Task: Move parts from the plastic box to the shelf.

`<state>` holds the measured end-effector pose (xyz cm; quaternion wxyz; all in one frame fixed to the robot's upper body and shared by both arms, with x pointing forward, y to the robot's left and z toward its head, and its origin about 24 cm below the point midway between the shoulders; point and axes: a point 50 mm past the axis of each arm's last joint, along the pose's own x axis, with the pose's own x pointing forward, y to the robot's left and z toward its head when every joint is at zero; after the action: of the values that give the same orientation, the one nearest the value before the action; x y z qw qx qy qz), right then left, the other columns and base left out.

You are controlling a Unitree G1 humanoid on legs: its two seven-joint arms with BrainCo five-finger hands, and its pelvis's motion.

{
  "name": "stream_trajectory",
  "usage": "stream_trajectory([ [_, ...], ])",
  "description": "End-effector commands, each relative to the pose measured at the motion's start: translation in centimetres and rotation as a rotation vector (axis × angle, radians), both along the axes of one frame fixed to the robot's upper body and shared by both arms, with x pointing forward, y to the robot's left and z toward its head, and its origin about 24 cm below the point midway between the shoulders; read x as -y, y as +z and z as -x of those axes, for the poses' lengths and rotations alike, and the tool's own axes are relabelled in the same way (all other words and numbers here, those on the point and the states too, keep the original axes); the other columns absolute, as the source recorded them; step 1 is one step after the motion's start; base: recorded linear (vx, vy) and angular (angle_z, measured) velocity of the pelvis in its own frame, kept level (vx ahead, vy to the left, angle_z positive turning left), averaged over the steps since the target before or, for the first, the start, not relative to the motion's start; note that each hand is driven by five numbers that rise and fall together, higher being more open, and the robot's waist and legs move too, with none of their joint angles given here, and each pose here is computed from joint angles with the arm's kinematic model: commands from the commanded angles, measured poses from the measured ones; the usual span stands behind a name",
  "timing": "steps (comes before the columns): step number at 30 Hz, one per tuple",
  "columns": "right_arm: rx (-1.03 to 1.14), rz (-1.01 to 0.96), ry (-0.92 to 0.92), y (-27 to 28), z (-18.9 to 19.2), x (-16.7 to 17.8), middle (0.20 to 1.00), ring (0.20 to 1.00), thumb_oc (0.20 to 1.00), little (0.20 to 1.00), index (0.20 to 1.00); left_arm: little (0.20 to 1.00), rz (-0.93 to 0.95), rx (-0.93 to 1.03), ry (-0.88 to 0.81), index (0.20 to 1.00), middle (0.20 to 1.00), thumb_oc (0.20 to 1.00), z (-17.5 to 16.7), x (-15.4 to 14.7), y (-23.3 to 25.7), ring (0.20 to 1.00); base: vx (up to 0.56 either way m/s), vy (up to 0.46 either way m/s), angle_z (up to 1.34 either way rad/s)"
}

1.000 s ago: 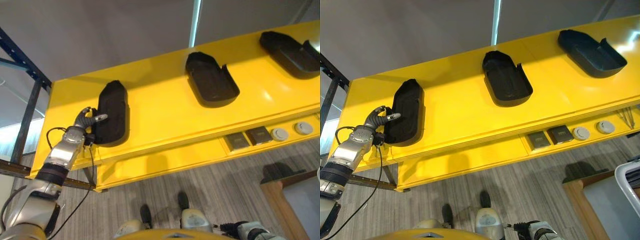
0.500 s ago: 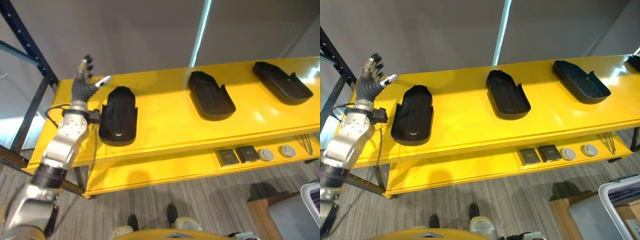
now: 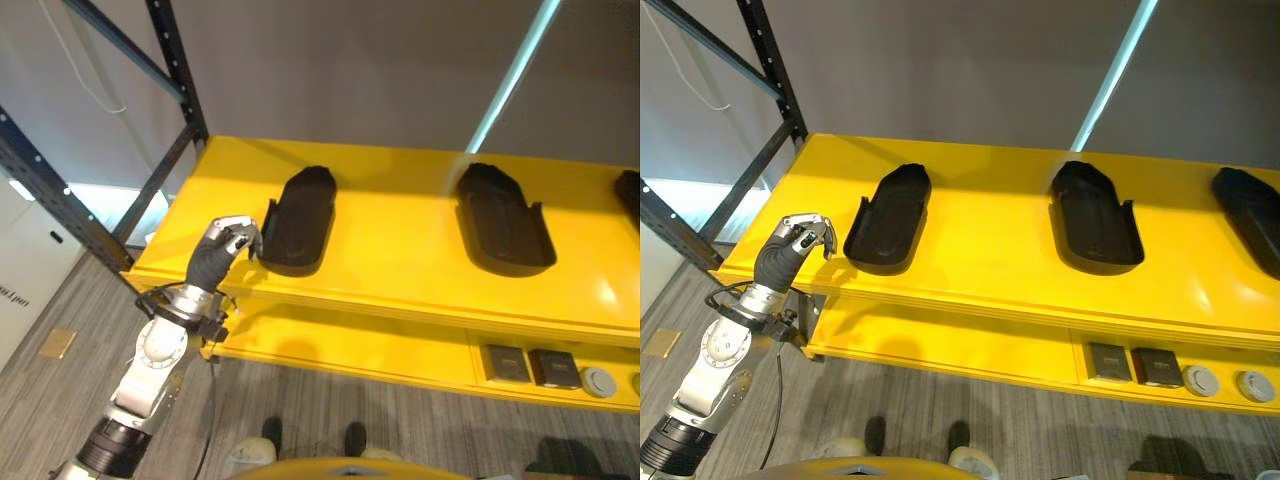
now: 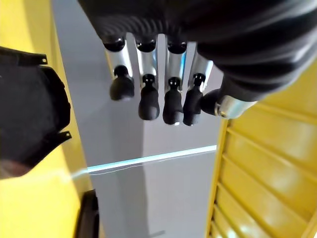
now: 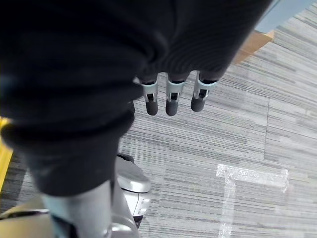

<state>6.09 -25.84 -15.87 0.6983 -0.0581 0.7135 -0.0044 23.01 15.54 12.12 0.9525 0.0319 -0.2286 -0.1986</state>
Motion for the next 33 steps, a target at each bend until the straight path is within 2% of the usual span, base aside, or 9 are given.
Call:
stream_trajectory([
  [1, 0.109, -0.034, -0.075, 0.2, -3.8, -1.4, 1.000, 1.000, 1.000, 1.000, 1.000, 0.200, -0.007, 0.203, 0.021, 0.200, 0.200, 0.200, 0.1, 0.0, 2.9, 0.200, -0.05, 0.039, 0.12],
  [4, 0.107, -0.024, -0.076, 0.3, -3.8, -1.1, 1.000, 1.000, 1.000, 1.000, 1.000, 0.200, -0.055, 0.145, 0.005, 0.200, 0.200, 0.200, 0.3, -0.3, 2.0, 0.200, -0.04, 0.024, 0.08],
  [7, 0.097, -0.005, -0.076, 0.6, -3.7, -0.1, 1.000, 1.000, 1.000, 1.000, 1.000, 0.200, -0.089, -0.018, 0.001, 0.200, 0.200, 0.200, 1.0, -0.7, -1.3, 0.200, -0.02, 0.022, 0.07],
  [11, 0.102, 0.009, -0.087, 0.6, -3.6, 0.1, 1.000, 1.000, 1.000, 1.000, 1.000, 0.200, -0.100, -0.047, 0.008, 0.200, 0.200, 0.200, 1.8, -0.9, -3.1, 0.200, 0.00, 0.012, 0.06],
  [15, 0.095, 0.005, -0.103, 0.6, -3.4, 0.2, 1.000, 1.000, 1.000, 1.000, 1.000, 0.200, -0.101, -0.046, -0.037, 0.200, 0.200, 0.200, 2.2, -0.4, -3.4, 0.200, 0.02, 0.003, 0.05],
  [23, 0.046, -0.016, -0.071, 0.3, -2.1, -0.1, 1.000, 1.000, 1.000, 1.000, 1.000, 0.200, -0.058, -0.097, -0.025, 0.200, 0.200, 0.200, 2.2, 0.0, -4.2, 0.200, 0.07, -0.027, -0.05],
  [33, 0.157, -0.022, -0.107, 0.8, -4.7, -0.3, 1.000, 1.000, 1.000, 1.000, 1.000, 0.200, -0.006, -0.065, 0.011, 0.200, 0.200, 0.200, 1.0, 1.1, -3.6, 0.200, -0.05, -0.025, -0.08],
])
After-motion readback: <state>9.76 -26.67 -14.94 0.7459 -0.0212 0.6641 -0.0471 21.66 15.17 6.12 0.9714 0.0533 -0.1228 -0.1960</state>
